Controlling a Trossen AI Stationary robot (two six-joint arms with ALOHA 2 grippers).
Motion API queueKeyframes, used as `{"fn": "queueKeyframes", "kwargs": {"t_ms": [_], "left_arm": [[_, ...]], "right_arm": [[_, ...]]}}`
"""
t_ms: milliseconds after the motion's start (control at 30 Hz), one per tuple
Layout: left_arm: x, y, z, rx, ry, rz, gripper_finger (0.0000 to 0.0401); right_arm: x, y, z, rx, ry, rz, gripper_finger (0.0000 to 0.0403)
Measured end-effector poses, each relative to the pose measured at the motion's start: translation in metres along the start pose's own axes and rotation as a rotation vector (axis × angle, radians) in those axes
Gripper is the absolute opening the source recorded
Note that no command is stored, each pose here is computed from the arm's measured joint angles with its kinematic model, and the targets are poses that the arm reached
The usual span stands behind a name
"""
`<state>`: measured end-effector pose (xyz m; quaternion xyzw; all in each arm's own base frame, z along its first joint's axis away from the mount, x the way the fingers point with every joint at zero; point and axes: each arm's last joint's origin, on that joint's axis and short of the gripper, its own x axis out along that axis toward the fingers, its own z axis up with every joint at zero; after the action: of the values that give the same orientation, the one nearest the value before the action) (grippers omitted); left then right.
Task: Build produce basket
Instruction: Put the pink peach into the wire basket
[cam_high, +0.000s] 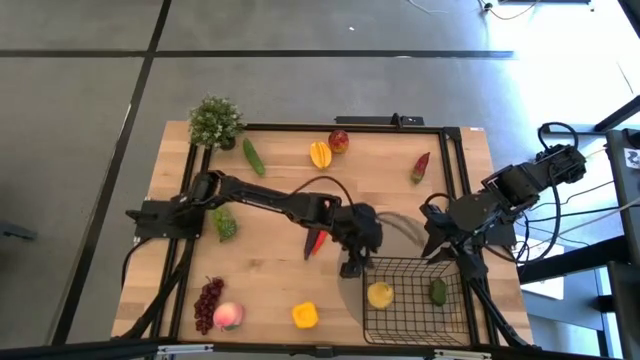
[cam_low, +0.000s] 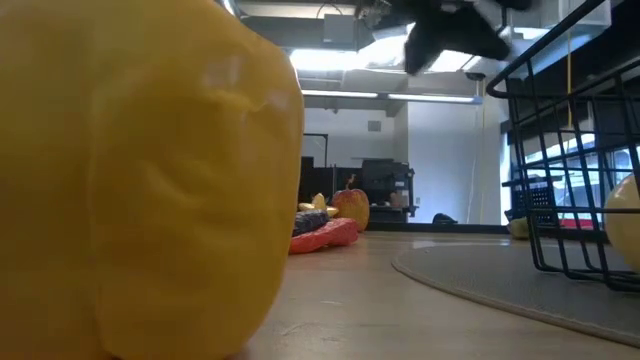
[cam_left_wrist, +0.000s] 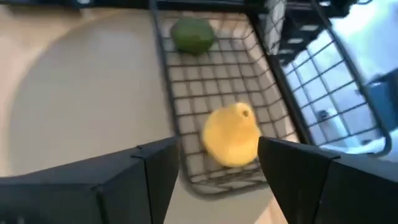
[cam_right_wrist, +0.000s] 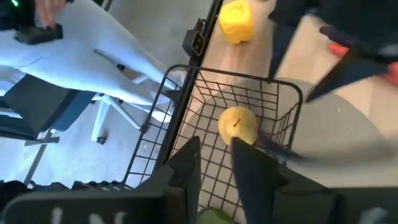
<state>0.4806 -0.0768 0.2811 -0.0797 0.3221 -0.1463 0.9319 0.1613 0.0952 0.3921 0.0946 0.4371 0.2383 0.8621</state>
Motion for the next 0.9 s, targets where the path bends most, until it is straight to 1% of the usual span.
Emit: {"fn": "queueKeyframes", "kwargs": {"t_ms": [100, 167, 200, 267, 333, 400, 433, 467, 567, 600, 667, 733, 800, 867, 900], "left_arm": [[-0.02, -0.004, 0.011, 0.029, -0.037, 0.06, 0.0204], [-0.034, -0.008, 0.013, 0.032, -0.027, 0.115, 0.0204], [-0.04, -0.01, 0.017, 0.035, -0.044, 0.142, 0.0204], [-0.058, -0.013, 0.016, 0.032, -0.005, 0.209, 0.0204], [-0.07, -0.016, 0.022, 0.035, -0.039, 0.25, 0.0204], [-0.088, -0.021, 0.021, 0.03, 0.0, 0.297, 0.0204], [-0.094, -0.023, 0.021, 0.02, -0.005, 0.314, 0.0204], [-0.101, -0.025, 0.025, 0.002, -0.034, 0.327, 0.0204], [-0.122, -0.028, 0.02, -0.081, 0.012, 0.382, 0.0204], [-0.128, -0.029, 0.022, -0.115, -0.002, 0.384, 0.0204], [-0.139, -0.03, 0.017, -0.184, 0.029, 0.417, 0.0204], [-0.15, -0.032, 0.016, -0.244, 0.026, 0.443, 0.0204], [-0.158, -0.036, 0.01, -0.279, 0.068, 0.48, 0.0204], [-0.164, -0.039, 0.009, -0.315, 0.07, 0.492, 0.0204], [-0.166, -0.041, 0.005, -0.332, 0.104, 0.502, 0.0204]], "right_arm": [[0.0, 0.0, 0.001, -0.001, -0.007, -0.003, 0.009], [0.0, 0.0, 0.001, -0.001, -0.012, 0.0, 0.009], [0.0, 0.0, 0.001, -0.001, -0.014, 0.0, 0.009], [0.0, 0.0, 0.002, -0.003, -0.02, -0.006, 0.009], [0.0, -0.001, 0.002, -0.008, -0.027, -0.019, 0.009], [0.0, -0.001, 0.002, 0.001, -0.031, -0.03, 0.009], [0.0, -0.001, 0.002, 0.004, -0.032, -0.032, 0.009], [0.0, -0.001, 0.002, 0.004, -0.032, -0.032, 0.009], [0.0, -0.001, 0.003, -0.003, -0.038, -0.03, 0.009], [0.0, -0.001, 0.003, 0.0, -0.037, -0.03, 0.009], [0.0, -0.001, 0.003, -0.006, -0.039, -0.03, 0.009], [0.001, -0.001, 0.004, -0.008, -0.042, -0.029, 0.009], [0.001, -0.001, 0.004, -0.008, -0.045, -0.028, 0.009], [0.001, 0.0, 0.005, -0.007, -0.051, -0.026, 0.009], [0.001, 0.0, 0.005, -0.01, -0.057, -0.023, 0.009]]}}
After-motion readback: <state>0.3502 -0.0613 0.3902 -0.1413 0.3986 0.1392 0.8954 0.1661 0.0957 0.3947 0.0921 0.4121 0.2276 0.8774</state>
